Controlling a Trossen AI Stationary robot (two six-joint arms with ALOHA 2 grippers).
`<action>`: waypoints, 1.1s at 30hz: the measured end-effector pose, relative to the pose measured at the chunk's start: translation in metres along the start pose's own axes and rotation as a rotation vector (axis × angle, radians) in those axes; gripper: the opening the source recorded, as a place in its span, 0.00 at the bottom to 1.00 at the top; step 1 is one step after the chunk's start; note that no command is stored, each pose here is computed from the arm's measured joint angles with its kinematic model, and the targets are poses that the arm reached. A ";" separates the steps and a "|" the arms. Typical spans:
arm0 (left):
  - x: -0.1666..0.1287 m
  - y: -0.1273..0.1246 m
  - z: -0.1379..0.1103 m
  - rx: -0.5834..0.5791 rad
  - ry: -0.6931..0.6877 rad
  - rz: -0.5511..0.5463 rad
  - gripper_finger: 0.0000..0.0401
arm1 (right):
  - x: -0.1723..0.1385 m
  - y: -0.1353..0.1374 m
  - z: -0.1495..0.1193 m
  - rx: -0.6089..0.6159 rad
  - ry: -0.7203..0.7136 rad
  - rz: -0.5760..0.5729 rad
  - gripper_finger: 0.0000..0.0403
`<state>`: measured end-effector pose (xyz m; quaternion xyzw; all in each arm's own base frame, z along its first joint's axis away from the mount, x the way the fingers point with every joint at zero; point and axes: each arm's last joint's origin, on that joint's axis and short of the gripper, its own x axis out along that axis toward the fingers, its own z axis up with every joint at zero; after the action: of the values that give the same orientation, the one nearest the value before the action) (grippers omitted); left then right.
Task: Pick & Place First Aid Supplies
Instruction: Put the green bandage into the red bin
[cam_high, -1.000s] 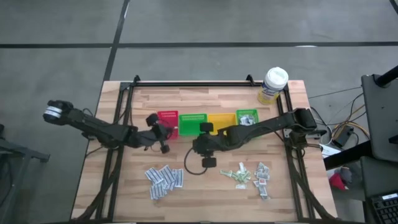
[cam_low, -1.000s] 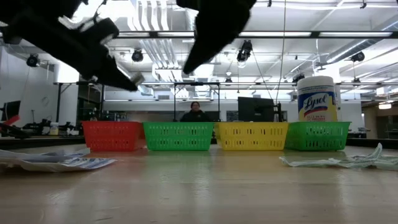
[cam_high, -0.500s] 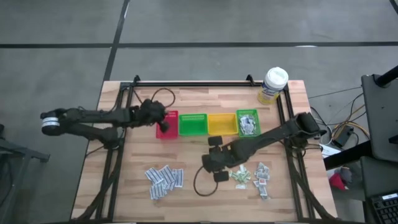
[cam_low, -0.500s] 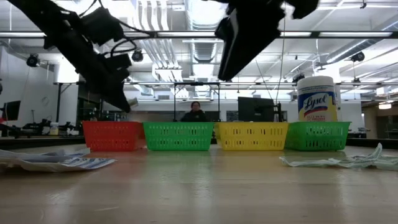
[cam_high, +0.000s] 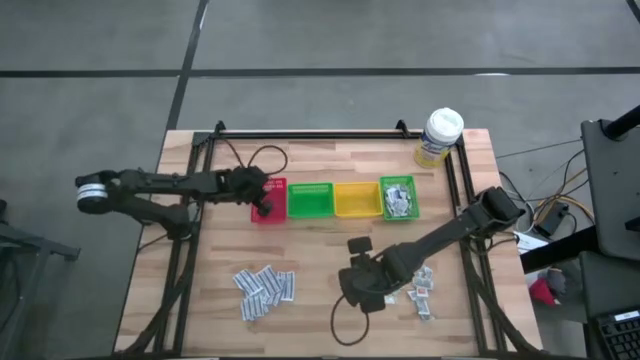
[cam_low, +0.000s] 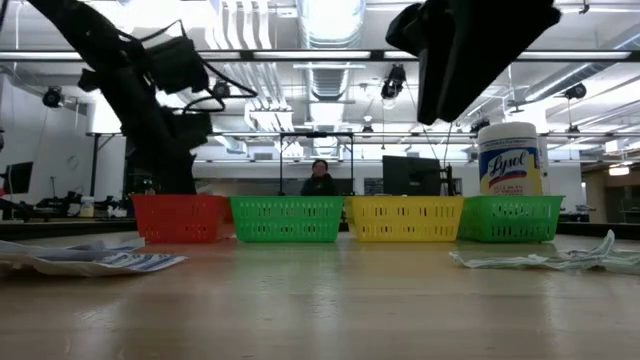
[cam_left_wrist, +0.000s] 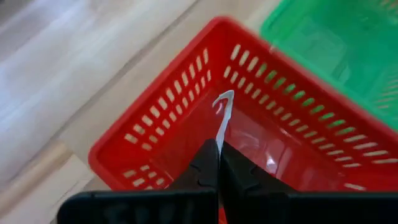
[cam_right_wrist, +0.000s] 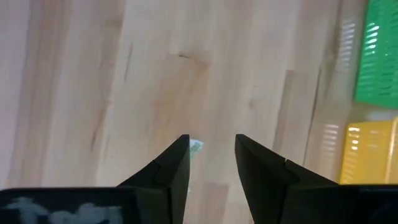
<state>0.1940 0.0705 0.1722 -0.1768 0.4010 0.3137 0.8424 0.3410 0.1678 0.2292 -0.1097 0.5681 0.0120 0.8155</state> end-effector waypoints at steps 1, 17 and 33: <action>0.003 -0.001 0.002 -0.008 0.006 0.004 0.00 | -0.001 0.002 -0.001 0.000 0.000 0.001 0.30; 0.030 -0.014 0.008 0.017 0.135 -0.031 0.02 | -0.004 0.014 -0.006 -0.010 0.012 0.005 0.27; 0.016 -0.012 0.007 0.023 0.165 -0.072 0.36 | -0.006 0.018 -0.009 0.014 0.034 0.011 0.32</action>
<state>0.2137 0.0715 0.1640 -0.2066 0.4661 0.2628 0.8192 0.3277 0.1841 0.2282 -0.1010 0.5826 0.0103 0.8064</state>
